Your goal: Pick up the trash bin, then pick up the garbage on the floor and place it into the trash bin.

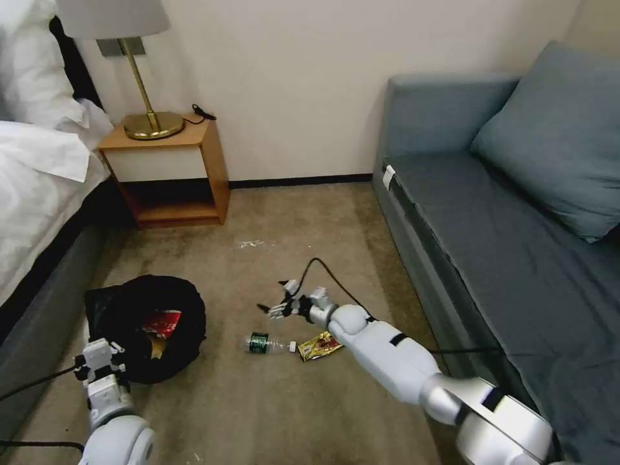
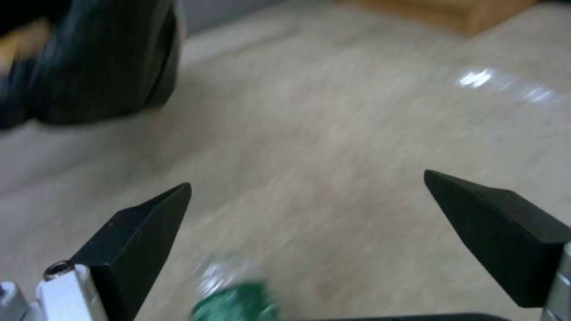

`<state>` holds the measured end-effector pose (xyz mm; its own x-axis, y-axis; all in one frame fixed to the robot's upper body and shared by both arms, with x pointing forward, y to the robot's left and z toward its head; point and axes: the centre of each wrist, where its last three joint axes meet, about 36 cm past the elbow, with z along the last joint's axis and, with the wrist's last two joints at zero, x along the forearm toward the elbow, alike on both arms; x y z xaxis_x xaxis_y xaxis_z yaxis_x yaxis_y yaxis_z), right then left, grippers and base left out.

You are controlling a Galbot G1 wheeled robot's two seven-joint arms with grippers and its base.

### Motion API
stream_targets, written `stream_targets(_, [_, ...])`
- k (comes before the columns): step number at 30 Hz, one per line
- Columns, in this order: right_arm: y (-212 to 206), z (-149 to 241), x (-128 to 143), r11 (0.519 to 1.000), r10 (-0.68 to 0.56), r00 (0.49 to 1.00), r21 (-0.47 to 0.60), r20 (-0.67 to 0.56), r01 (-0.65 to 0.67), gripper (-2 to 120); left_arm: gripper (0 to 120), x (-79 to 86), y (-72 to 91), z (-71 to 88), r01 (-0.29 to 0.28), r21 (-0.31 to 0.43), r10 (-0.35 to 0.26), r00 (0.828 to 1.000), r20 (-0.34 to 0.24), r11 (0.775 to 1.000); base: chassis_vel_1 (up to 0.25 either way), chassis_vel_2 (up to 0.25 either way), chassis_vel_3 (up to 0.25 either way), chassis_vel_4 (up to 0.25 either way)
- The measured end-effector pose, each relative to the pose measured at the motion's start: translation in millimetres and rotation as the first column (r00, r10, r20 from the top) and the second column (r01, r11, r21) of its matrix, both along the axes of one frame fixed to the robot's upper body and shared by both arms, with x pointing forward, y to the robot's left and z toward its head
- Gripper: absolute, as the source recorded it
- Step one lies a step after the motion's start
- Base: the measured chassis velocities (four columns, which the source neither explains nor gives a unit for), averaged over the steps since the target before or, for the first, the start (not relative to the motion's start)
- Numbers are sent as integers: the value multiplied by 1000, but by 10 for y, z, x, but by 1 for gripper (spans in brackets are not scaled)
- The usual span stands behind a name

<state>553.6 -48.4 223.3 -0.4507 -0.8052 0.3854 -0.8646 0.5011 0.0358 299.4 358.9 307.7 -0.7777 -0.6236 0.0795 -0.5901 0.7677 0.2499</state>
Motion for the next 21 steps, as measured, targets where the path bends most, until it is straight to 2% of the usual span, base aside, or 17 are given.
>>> stream_targets(2, [96, -126, -95, 999, 32, 999, -37, -20, -33, 100, 3, -17, -17, 13, 1, -3, -1, 1000, -4, 1000, 0, 0, 0, 0])
stream_targets(10, [170, -365, -342, 995, 71, 995, -62, -69, -75, 100, 3, -101, -73, -31, -3, -12, 3, 1000, -14, 1000, 0, 0, 0, 0])
stream_targets(21, [-7, -551, -350, 990, 61, 994, -124, -87, -71, 100, 3, -159, -110, -93, 3, -10, -3, 1000, -26, 1000, 0, 0, 0, 0])
